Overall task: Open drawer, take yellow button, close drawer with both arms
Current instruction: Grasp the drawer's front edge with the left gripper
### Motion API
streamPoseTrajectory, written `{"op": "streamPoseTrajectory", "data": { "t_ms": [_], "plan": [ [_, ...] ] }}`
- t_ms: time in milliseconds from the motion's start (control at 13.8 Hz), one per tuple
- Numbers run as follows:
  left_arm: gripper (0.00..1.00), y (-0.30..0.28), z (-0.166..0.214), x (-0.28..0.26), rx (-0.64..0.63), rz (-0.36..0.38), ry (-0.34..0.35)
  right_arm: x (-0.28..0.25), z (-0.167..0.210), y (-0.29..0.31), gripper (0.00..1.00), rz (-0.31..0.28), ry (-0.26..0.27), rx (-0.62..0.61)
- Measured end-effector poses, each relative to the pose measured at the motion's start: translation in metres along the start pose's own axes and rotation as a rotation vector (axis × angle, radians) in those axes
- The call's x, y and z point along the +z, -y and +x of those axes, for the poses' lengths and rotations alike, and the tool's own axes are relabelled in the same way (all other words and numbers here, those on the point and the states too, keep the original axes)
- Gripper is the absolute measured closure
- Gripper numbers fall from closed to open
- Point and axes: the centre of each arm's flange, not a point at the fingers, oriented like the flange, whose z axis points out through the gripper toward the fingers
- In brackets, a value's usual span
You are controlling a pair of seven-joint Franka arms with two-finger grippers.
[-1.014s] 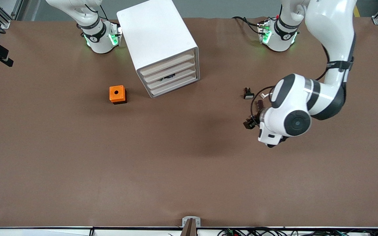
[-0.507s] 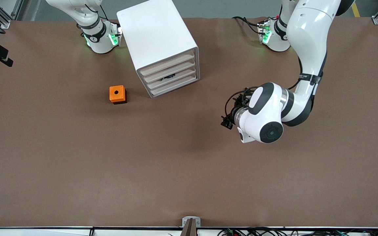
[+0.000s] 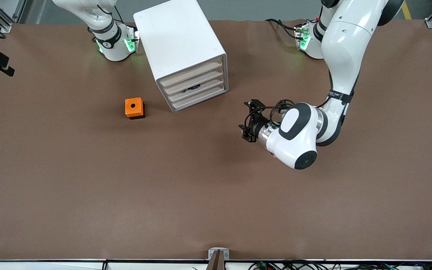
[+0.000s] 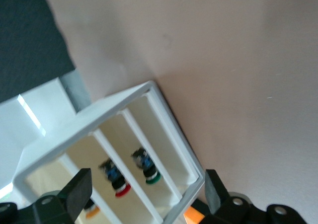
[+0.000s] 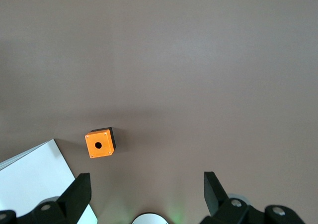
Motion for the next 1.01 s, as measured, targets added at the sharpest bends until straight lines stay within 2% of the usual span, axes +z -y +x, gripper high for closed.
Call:
{"op": "streamPoseTrajectory", "data": {
  "t_ms": [217, 580, 797, 1014],
  "plan": [
    [0.0, 0.003, -0.002, 0.011, -0.123, 0.105, 0.051, 0.0, 0.0, -0.004, 0.0, 0.0, 0.0, 0.008],
    [0.0, 0.004, -0.002, 0.026, -0.279, 0.232, 0.076, 0.0, -0.001, -0.007, 0.0, 0.001, 0.0, 0.013],
    [0.0, 0.001, -0.005, 0.034, -0.323, 0.311, 0.13, 0.0, -0.001, -0.008, 0.0, 0.001, 0.0, 0.016],
    [0.0, -0.002, -0.01, 0.051, -0.362, 0.36, 0.139, 0.0, -0.001, -0.009, 0.0, 0.001, 0.0, 0.017]
  ]
}}
